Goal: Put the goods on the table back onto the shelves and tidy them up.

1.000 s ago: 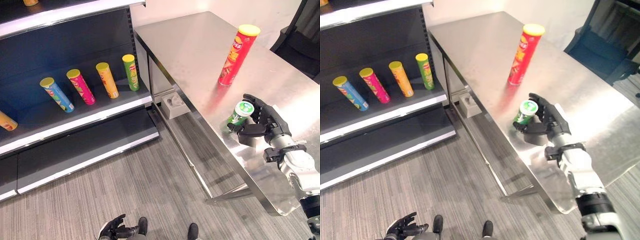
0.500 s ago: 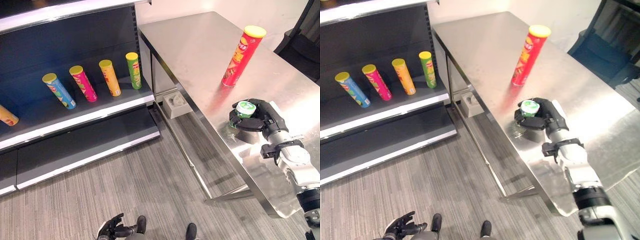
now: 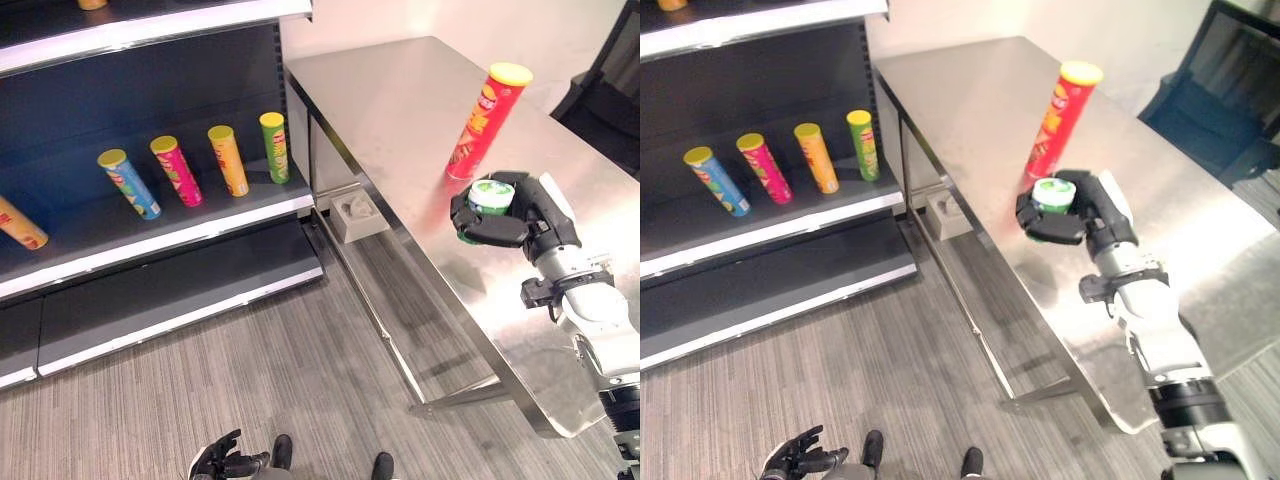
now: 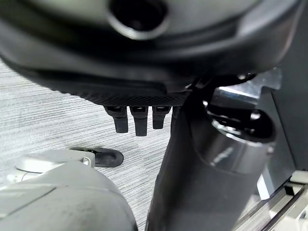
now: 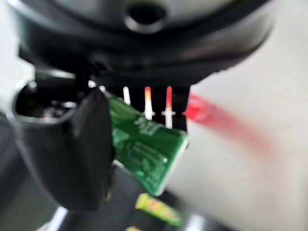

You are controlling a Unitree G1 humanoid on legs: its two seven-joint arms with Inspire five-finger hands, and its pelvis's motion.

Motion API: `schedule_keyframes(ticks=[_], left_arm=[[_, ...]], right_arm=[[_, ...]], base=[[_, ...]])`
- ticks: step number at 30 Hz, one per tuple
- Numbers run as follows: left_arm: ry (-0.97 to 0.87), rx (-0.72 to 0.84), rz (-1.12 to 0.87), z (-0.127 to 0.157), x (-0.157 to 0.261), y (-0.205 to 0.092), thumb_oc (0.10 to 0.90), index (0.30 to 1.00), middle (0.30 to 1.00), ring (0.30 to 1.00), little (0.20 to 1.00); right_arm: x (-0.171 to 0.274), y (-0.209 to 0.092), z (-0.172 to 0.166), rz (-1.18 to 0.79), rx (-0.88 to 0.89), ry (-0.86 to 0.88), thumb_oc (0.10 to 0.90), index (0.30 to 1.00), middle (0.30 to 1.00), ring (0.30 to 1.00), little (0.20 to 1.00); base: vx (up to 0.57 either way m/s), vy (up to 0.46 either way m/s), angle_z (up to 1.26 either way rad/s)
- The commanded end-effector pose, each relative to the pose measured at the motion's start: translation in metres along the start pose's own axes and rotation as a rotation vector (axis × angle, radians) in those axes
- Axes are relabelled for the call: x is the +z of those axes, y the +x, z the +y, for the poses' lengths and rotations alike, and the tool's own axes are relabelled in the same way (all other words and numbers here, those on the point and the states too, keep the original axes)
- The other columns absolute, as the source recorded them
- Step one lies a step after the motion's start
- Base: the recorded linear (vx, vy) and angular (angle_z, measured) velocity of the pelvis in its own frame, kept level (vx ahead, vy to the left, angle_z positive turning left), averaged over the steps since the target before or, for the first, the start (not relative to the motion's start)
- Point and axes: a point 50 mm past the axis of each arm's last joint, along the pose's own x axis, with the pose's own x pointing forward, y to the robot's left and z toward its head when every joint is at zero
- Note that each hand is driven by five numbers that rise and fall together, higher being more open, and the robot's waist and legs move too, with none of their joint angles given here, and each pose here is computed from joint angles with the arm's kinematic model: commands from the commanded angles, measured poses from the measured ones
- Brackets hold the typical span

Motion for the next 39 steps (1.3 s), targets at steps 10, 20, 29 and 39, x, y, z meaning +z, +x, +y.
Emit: schedule_keyframes(ticks=[10,20,29,39], left_arm=[[0.130,-0.011,-0.106,0.008,0.037,0.006,0.800,0.900,0.900,0.900,0.900],[0.263,0.035,-0.087,0.032,0.036,0.002,0.800,0.900,0.900,0.900,0.900],[0.267,0.032,-0.093,0.034,0.044,0.005,0.800,0.900,0.900,0.900,0.900],[0.261,-0.024,-0.125,0.015,0.048,0.007,0.800,0.900,0.900,0.900,0.900]], right_arm=[[0.133,0.001,-0.055,-0.637,-0.270,-0.095,0.400,0.300,0.300,0.300,0.300],[0.132,0.008,-0.067,-0.624,-0.361,-0.048,0.400,0.300,0.300,0.300,0.300],[0.160,0.005,-0.102,-0.690,-0.419,-0.097,0.400,0.300,0.300,0.300,0.300],[0.205,0.009,-0.101,-0.831,-0.326,-0.106,0.400,0.300,0.300,0.300,0.300]], base=[[-0.08,0.070,0.90],[0.07,0.344,0.25],[0.16,0.087,0.52],[0.31,-0.080,0.38]])
